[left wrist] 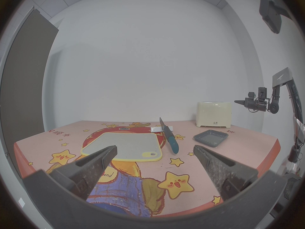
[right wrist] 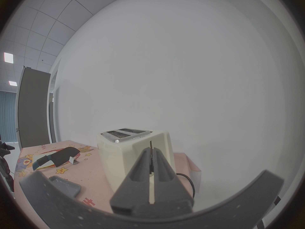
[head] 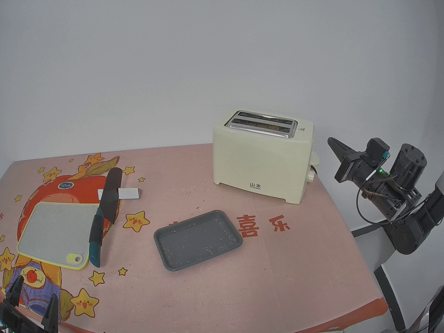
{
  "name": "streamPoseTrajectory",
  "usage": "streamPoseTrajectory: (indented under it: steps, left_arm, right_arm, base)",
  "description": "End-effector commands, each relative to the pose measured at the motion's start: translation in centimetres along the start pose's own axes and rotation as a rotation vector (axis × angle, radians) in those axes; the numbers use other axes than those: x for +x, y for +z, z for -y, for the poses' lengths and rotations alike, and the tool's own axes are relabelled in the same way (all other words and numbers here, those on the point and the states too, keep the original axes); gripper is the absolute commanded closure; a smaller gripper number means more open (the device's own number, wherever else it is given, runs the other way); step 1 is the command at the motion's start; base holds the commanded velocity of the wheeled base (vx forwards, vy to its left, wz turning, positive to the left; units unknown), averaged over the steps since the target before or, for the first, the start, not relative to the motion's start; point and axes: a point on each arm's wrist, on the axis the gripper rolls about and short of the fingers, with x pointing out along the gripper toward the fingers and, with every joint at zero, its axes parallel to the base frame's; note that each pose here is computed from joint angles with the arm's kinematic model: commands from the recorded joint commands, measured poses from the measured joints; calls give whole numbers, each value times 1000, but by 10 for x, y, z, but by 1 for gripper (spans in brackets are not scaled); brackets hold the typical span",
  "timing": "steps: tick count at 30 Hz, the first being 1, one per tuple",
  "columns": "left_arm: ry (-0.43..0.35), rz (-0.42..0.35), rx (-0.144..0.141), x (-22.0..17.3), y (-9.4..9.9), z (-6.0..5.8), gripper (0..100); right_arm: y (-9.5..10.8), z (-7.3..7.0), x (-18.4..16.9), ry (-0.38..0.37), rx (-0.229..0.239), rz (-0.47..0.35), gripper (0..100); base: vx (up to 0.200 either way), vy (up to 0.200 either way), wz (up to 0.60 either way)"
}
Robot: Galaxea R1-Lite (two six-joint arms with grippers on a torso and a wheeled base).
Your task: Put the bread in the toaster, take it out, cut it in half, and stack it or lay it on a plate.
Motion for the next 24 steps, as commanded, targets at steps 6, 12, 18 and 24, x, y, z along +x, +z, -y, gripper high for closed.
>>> streamPoseTrajectory:
  steps: [6, 12, 18, 24]
  left_arm:
    - [0, -16, 0, 1, -4, 0, 0]
    - [0, -17, 0, 1, -4, 0, 0]
    - [0, -16, 0, 1, -4, 0, 0]
    - [0, -17, 0, 1, -4, 0, 0]
  right_arm:
    - [16, 0, -5, 10, -6, 46, 100]
    - [25, -1, -8, 15, -9, 68, 100]
    - [26, 0, -8, 11, -10, 74, 100]
    - [32, 1, -11, 6, -14, 90, 100]
  base:
    - [0, 0, 0]
    - [0, 0, 0]
    - [0, 0, 0]
    - [0, 0, 0]
